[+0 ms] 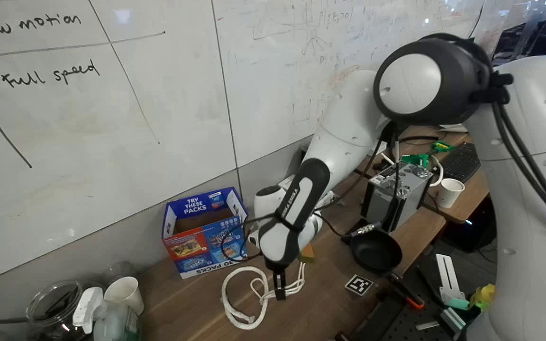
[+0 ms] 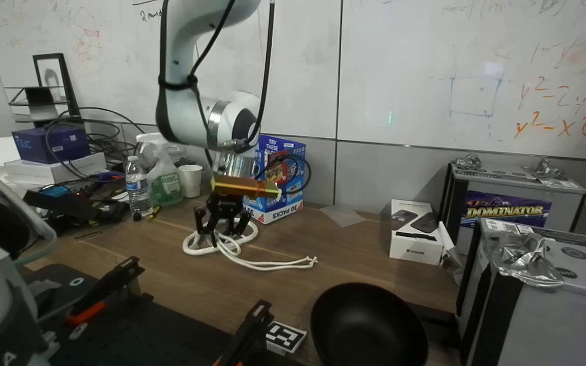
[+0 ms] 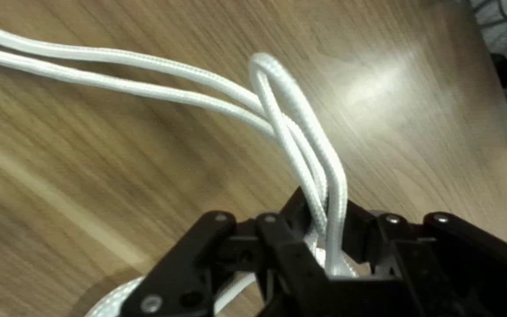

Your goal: Put the white rope inside the blue box

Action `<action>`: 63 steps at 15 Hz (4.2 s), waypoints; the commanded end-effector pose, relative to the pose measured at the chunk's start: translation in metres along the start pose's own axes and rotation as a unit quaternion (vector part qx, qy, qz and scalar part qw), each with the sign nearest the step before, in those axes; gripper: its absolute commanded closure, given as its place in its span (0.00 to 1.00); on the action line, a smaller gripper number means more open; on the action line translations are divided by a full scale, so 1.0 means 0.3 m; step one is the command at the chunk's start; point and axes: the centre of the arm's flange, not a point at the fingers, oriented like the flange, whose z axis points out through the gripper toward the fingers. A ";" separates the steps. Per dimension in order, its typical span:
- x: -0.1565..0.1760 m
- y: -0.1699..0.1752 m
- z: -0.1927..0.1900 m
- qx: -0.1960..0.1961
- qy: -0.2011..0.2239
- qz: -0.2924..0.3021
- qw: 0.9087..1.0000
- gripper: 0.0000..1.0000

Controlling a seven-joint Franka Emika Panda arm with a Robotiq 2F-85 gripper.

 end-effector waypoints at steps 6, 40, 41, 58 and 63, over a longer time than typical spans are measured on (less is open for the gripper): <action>0.027 0.152 -0.661 0.014 0.102 0.146 0.984 0.90; 0.640 0.265 -1.358 -0.237 0.174 0.342 0.893 0.91; 0.652 0.277 -1.337 -0.234 0.173 0.342 0.893 0.91; 0.733 0.359 -1.176 -0.188 0.145 0.350 0.906 0.25; 0.679 0.317 -1.208 -0.193 0.097 0.370 0.904 0.00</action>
